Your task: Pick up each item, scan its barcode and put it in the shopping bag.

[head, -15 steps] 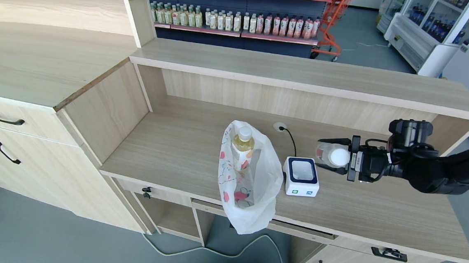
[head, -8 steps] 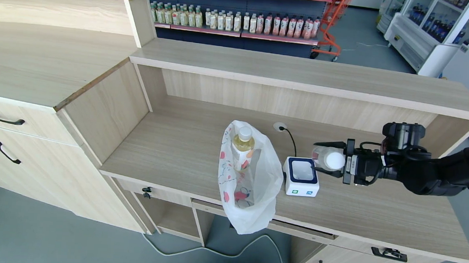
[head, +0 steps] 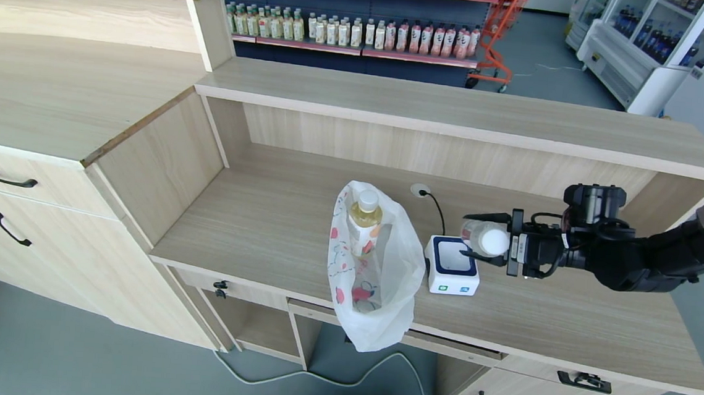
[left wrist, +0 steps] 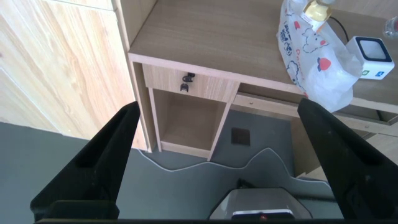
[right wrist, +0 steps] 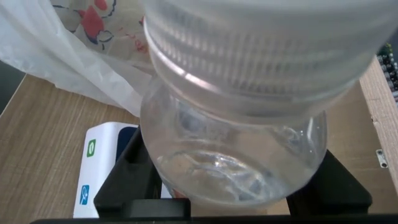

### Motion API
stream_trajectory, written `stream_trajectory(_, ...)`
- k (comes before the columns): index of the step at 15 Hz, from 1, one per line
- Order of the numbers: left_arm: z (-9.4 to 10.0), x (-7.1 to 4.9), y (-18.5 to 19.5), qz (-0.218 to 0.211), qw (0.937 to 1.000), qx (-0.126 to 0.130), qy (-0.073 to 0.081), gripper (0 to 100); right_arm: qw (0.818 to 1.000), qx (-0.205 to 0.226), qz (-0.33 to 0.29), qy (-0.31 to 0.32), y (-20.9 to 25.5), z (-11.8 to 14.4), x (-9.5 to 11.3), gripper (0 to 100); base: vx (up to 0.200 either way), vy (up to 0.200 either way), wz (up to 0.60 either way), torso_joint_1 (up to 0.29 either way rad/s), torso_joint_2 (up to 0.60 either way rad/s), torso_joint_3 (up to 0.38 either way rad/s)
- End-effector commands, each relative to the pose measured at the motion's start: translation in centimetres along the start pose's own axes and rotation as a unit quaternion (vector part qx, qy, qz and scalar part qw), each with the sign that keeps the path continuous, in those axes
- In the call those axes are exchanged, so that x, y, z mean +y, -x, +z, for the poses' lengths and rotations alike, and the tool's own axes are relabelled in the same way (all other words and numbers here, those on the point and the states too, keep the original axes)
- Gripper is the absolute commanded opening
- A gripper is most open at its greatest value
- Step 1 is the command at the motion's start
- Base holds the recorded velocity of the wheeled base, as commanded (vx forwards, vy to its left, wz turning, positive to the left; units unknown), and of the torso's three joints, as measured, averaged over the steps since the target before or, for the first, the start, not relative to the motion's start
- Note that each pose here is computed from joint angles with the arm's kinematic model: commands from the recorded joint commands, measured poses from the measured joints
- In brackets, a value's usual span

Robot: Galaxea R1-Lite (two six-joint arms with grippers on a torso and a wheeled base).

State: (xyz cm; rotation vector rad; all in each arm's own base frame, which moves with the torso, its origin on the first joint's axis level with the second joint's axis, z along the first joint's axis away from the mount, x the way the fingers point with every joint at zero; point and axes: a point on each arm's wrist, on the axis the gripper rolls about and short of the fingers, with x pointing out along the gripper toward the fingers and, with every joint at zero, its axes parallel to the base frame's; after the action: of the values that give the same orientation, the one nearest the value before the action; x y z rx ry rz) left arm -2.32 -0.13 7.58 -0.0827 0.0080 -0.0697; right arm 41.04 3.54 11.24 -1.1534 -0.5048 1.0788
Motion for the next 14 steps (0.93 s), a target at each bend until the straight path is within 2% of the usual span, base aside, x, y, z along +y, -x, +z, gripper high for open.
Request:
stream_trajectory(1, 0.0, 0.0, 0.0, 0.0, 1.0, 0.0, 0.0, 100, 1.0, -0.004, 0.0, 0.004, -0.6, -0.4, -0.1, 0, 0.0, 0.0, 0.0, 0.0, 0.0, 0.0)
stream_trajectory(14, 0.0, 0.0, 0.0, 0.0, 1.0, 0.0, 0.0, 100, 1.0, -0.017, 0.003, 0.007, -2.4, -1.5, 0.4, 0, 0.0, 0.0, 0.0, 0.0, 0.0, 0.0)
